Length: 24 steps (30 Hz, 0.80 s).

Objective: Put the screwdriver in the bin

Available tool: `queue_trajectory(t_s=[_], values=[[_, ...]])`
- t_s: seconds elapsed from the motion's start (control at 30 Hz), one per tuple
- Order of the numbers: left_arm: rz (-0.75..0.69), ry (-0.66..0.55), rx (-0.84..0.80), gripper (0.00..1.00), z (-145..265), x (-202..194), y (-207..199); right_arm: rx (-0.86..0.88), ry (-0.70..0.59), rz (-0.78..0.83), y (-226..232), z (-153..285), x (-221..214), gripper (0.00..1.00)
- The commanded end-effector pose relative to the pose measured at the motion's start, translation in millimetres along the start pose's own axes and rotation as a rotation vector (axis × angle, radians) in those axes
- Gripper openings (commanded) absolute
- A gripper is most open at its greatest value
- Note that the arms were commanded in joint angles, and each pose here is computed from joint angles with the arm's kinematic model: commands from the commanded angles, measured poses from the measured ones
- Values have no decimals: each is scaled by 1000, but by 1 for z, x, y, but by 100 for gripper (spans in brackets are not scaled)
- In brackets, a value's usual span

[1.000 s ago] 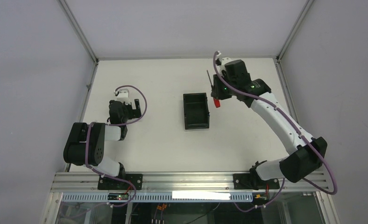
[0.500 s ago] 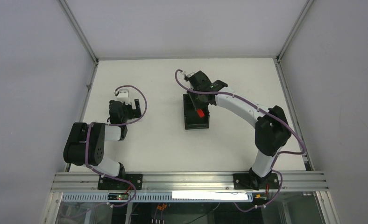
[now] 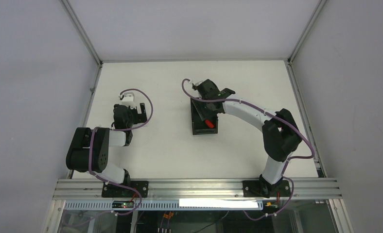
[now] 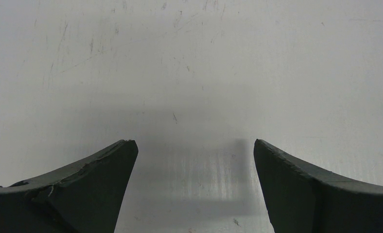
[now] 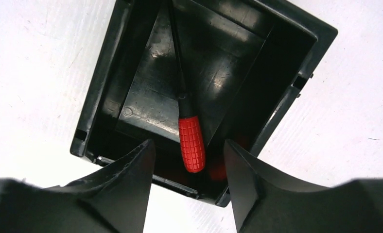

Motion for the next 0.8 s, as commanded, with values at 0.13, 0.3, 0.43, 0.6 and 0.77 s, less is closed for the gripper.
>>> queue_trajectory(t_s=[0.13,0.3,0.43,0.6,0.77], values=[[3,-46,-19,99,1,10,-2,-13,-199,-44,-3,46,38,67],[3,-47,-19,99,1,11,-2,-183,-211,-192,-37,69,33,93],[3,-46,-19,99,1,10,-2,-248,-178,-387,-86,73,3,99],[4,-46,-18,99,1,11,-2,-286,-200,-612,-154,76,-46,99],[3,-47,-19,99,1,11,-2,-416,-155,-727,-197,84,-85,99]])
Point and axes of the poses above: each gripper's point midway between its finger pads, its own z axis back along the fingers, its own y axis along the line the jaws close on, x = y × z, the point moved 8 cm from there along z, back along the fingers, and after that the axes turned 7 degrees about z, right-handed, at the moved point
